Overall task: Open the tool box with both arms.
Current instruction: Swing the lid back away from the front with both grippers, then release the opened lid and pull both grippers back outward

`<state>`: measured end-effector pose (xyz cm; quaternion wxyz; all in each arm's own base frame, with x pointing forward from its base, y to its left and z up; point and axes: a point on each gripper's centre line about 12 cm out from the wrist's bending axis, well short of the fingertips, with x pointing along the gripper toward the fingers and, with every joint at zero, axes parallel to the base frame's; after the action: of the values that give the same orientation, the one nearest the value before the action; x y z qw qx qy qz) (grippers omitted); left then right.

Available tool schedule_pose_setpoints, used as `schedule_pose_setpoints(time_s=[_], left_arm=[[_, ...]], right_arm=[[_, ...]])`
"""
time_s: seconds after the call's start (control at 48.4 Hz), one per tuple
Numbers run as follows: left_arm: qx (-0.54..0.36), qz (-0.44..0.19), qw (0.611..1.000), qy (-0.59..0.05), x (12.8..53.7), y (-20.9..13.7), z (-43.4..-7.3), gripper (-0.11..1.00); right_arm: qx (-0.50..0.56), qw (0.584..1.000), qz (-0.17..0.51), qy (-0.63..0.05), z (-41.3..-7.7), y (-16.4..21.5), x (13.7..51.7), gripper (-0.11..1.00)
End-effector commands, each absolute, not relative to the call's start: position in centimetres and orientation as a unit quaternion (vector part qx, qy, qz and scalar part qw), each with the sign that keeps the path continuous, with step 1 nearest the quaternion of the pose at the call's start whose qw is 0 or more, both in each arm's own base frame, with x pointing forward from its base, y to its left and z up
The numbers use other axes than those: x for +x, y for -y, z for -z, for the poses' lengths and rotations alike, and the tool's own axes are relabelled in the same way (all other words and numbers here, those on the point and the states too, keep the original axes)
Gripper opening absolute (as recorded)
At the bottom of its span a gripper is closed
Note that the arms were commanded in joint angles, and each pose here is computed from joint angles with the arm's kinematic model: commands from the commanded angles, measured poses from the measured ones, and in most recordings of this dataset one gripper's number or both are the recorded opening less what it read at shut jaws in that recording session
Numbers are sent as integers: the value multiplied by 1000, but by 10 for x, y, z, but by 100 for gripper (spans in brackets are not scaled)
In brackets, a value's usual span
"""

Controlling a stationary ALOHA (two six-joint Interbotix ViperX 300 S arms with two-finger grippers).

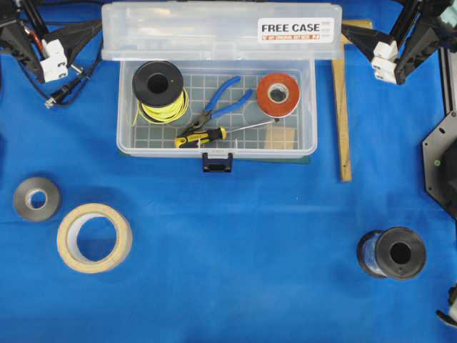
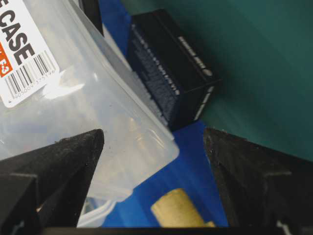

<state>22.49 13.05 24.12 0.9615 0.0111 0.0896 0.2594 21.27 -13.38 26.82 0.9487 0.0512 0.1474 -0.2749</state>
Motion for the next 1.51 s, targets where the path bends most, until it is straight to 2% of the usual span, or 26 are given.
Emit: schedule_pose_setpoints(time_s=[0.0, 0.496, 1.013, 1.282, 1.489], left_arm=[[16, -260, 962, -76, 234, -136, -253, 91], [9, -324, 942, -86, 224, -174, -251, 91], [-5, -369, 923, -111, 231, -220, -243, 91], [-11, -372, 920, -125, 228, -221, -236, 91], [-19, -384, 913, -137, 211, -217, -231, 91]], right_arm=[[47, 952, 278, -118, -285, 139, 220, 84], [56, 937, 320, -130, -273, 176, 229, 84], [64, 919, 359, -150, -267, 215, 234, 84], [66, 917, 360, -157, -264, 218, 236, 84], [76, 906, 380, -168, -261, 214, 212, 84]])
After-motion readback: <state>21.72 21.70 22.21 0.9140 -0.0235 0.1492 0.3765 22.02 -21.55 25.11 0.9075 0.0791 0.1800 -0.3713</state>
